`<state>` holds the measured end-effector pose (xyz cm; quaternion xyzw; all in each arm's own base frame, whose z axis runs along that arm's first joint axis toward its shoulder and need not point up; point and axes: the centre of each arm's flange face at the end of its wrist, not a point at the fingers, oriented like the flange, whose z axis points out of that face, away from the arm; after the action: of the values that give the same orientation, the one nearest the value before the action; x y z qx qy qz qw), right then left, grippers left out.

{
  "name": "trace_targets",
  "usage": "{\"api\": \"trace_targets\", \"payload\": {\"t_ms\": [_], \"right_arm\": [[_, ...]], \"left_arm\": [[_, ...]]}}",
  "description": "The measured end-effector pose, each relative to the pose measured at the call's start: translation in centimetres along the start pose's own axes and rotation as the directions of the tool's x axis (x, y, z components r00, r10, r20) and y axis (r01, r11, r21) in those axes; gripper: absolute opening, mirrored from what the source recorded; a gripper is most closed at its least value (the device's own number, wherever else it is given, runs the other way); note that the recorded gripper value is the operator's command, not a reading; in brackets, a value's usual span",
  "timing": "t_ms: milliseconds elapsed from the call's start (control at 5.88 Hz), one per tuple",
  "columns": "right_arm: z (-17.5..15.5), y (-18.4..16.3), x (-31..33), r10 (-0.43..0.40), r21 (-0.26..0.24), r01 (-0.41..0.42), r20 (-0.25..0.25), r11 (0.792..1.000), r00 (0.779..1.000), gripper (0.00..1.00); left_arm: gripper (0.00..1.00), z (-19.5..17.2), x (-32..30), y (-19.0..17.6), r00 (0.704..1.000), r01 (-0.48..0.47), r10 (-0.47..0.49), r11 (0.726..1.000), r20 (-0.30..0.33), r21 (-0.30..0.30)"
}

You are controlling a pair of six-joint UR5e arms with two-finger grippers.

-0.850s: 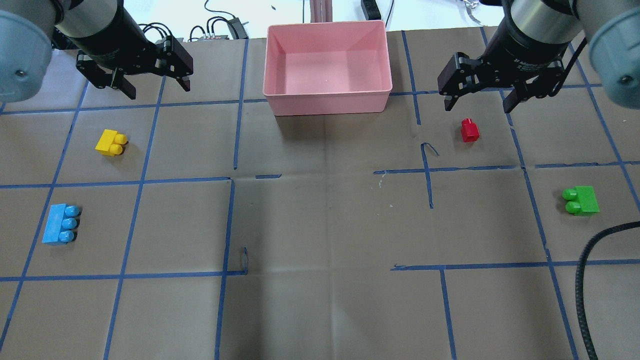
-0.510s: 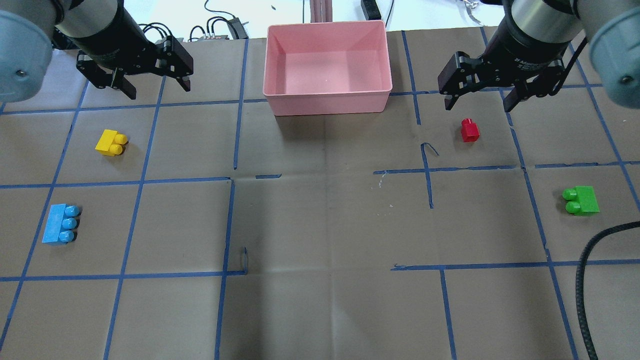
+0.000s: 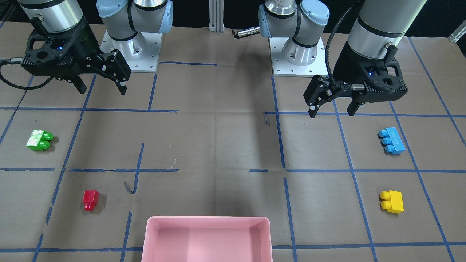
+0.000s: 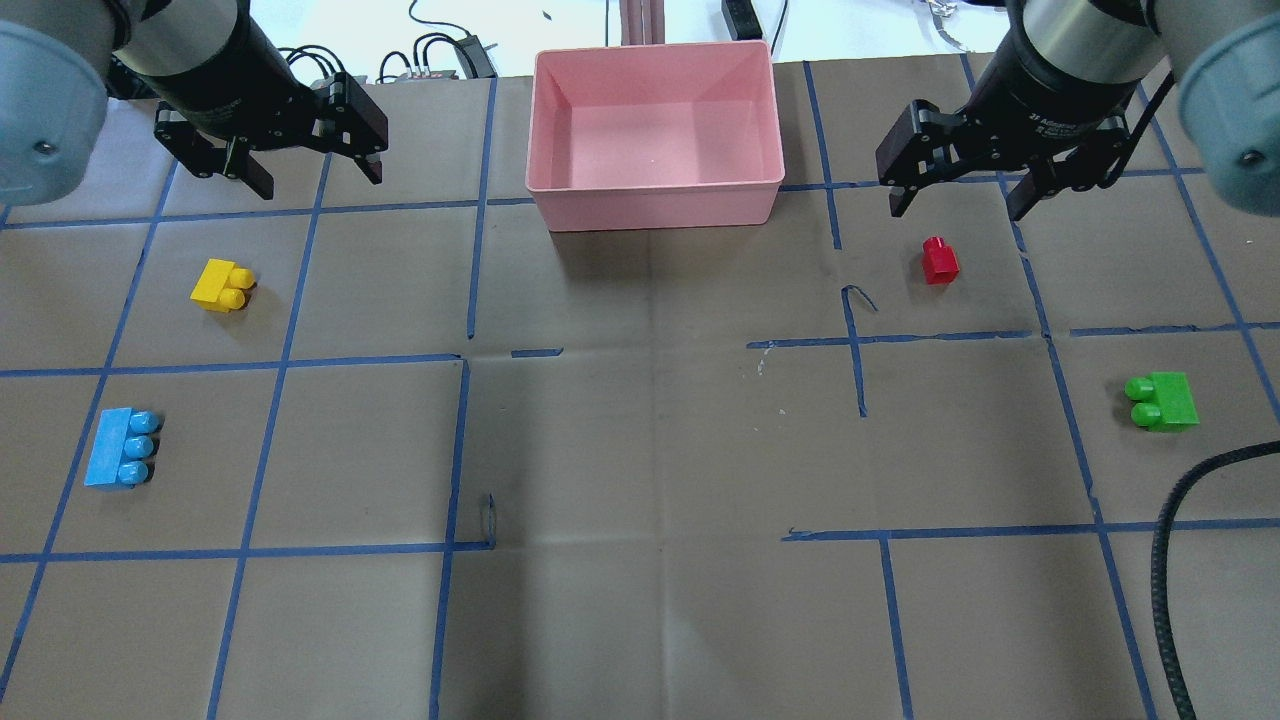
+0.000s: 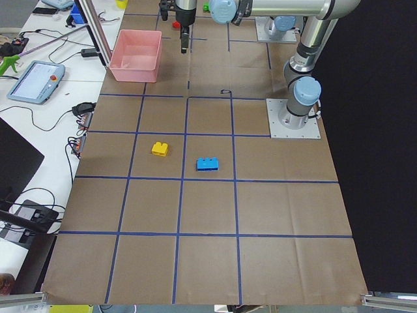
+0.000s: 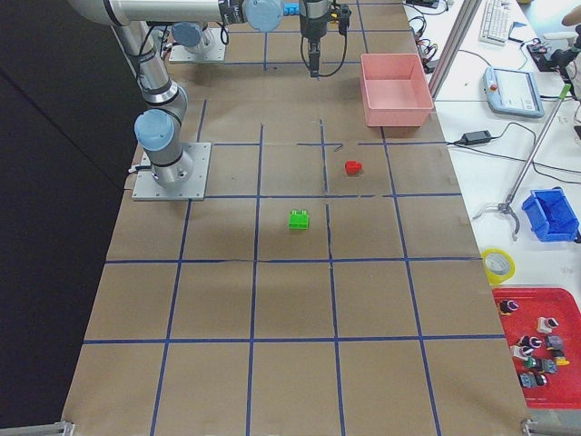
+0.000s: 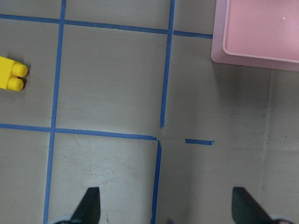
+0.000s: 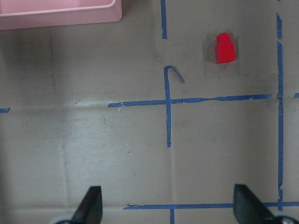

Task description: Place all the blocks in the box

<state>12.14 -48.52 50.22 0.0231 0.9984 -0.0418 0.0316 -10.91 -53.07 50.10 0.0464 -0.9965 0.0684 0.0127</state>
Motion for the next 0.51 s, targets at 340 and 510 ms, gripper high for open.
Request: {"api": "trace_targets", "payload": {"t_ms": [340,510], "right_arm": [[0.0,0.05,0.0,-0.003,-0.001,0.003,0.0,1.0,1.0,1.0],[0.02,0.07,0.0,-0.005,-0.002,0.005,0.0,1.0,1.0,1.0]], "left_arm": [[1.0,-0.04,0.02,-0.01,1.0,0.0,0.0,1.0,-0.001,0.001],[1.0,-0.08,0.02,-0.06,1.0,0.0,0.0,1.0,-0.001,0.003]]}}
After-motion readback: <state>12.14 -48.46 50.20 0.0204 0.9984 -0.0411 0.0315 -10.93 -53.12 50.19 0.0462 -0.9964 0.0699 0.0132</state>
